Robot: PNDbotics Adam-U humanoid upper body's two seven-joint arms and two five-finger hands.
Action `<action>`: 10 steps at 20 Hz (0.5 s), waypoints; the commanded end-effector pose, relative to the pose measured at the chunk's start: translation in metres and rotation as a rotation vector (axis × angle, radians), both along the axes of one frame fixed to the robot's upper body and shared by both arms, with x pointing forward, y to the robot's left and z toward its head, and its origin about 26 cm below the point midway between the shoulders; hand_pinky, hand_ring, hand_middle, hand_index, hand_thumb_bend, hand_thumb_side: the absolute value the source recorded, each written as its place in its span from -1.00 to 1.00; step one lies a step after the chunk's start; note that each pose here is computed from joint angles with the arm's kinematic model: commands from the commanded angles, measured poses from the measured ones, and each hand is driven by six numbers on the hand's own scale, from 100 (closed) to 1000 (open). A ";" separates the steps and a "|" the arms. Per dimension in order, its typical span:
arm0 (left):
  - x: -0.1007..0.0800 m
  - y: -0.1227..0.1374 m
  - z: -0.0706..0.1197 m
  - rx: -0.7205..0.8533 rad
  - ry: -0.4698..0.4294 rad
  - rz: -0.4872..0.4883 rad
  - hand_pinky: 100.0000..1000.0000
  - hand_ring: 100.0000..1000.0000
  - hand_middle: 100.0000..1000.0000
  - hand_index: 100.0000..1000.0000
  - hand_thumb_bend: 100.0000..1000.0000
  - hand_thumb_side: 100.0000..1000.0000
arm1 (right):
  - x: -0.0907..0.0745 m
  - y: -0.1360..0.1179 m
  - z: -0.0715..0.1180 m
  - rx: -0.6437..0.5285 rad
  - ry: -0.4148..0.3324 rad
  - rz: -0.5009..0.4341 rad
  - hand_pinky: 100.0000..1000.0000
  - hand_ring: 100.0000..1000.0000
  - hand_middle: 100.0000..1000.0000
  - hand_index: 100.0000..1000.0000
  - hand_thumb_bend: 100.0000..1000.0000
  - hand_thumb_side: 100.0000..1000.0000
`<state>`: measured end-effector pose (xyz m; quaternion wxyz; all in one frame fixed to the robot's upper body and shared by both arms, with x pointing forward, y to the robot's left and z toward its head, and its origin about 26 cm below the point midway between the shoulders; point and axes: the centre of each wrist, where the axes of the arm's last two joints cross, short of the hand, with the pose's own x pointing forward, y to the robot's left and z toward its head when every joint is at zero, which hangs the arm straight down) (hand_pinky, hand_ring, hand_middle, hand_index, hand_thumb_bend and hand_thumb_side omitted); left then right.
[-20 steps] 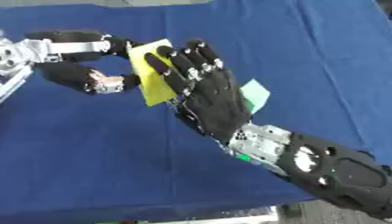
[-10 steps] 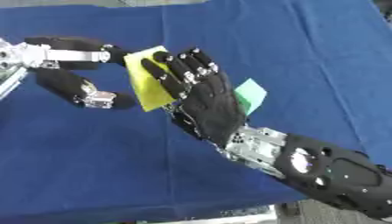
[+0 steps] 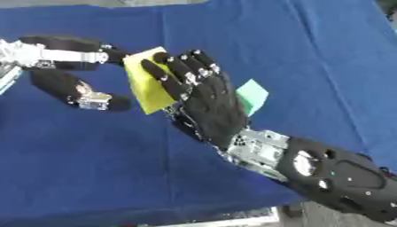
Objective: Pick up the objects with one hand, pass them to the other hand, and then place them into the box on the other side of the table.
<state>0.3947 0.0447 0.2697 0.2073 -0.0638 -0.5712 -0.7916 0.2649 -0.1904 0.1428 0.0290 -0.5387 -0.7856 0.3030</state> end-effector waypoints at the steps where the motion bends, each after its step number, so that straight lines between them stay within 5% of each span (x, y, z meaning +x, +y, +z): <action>1: -0.006 -0.009 0.009 -0.031 -0.032 0.001 1.00 1.00 0.53 0.97 -0.46 0.64 | 0.003 -0.004 0.006 0.126 -0.204 -0.132 0.02 -0.08 -0.15 0.03 -0.80 -1.00; 10: -0.010 -0.021 0.001 -0.060 -0.066 0.083 1.00 1.00 0.52 0.96 -0.45 0.64 | 0.002 0.000 0.004 0.130 -0.187 -0.165 -0.13 -0.14 -0.18 0.02 -0.76 -1.00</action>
